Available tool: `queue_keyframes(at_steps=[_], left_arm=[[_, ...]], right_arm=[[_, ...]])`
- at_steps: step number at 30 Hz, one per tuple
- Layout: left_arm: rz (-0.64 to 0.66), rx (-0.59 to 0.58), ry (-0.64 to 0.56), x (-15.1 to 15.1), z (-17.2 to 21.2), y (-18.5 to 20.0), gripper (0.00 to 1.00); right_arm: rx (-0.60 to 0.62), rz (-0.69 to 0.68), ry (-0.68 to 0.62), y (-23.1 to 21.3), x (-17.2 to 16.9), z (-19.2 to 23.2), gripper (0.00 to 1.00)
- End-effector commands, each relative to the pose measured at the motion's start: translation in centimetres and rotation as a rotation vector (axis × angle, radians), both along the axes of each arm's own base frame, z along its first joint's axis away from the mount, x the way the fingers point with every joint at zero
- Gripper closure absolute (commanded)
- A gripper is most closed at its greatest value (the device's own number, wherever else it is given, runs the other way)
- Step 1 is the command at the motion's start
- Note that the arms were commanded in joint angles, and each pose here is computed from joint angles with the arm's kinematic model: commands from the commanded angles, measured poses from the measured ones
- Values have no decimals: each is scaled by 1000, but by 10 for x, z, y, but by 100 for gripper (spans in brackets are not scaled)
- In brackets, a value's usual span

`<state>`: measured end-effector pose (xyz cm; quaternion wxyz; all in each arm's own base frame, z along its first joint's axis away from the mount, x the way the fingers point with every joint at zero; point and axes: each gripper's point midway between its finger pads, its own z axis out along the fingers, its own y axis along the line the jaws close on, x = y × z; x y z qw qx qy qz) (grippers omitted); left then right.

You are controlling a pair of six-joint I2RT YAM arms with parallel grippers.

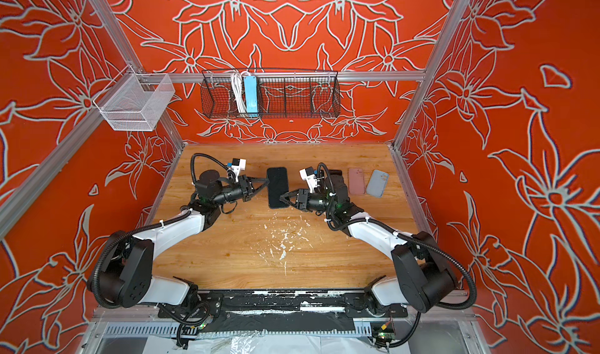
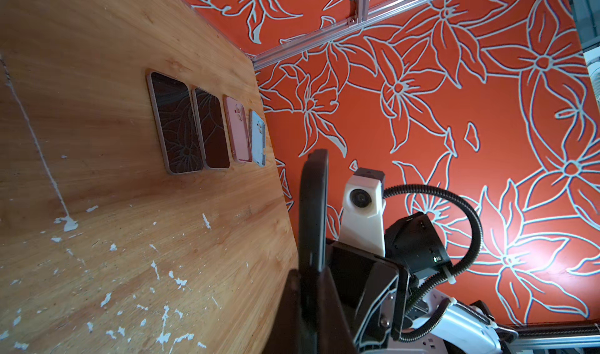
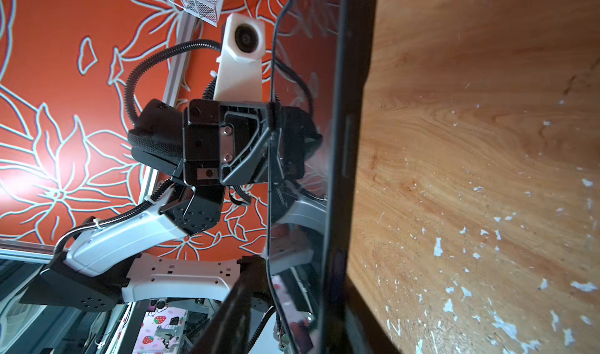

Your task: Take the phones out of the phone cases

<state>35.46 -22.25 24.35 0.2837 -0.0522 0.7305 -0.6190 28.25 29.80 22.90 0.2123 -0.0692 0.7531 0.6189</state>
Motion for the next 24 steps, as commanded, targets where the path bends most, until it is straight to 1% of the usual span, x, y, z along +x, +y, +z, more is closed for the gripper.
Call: queue_keyframes(at_steps=[1,3,6,9,12,14,17,18,19,20,24], left_arm=[[-14,-29,-90,-1,27,-1,100],[-16,-31,-87,-1,27,-1,100],[-26,-37,-91,-3,27,-3,100],[-48,-37,-101,-6,28,-4,99],[-69,-33,-118,-10,30,-6,88],[-82,-30,-135,-14,33,-6,81],[-111,-27,-160,-19,38,-8,62],[-124,-27,-168,-21,40,-9,57],[-130,-27,-174,-22,42,-10,54],[-137,-27,-177,-22,43,-10,53],[-147,-19,-199,-22,47,-11,54]], right_arm=[[61,38,-67,8,-3,24,70],[66,36,-68,8,-2,25,79],[75,39,-65,9,-1,25,88],[94,47,-63,11,0,28,95],[104,60,-50,13,-1,28,99],[105,66,-46,13,-1,29,100],[105,79,-44,14,-4,31,100],[104,83,-43,13,-5,31,100],[101,87,-42,14,-6,32,100],[99,93,-42,14,-6,32,100],[88,113,-30,15,-9,29,100]])
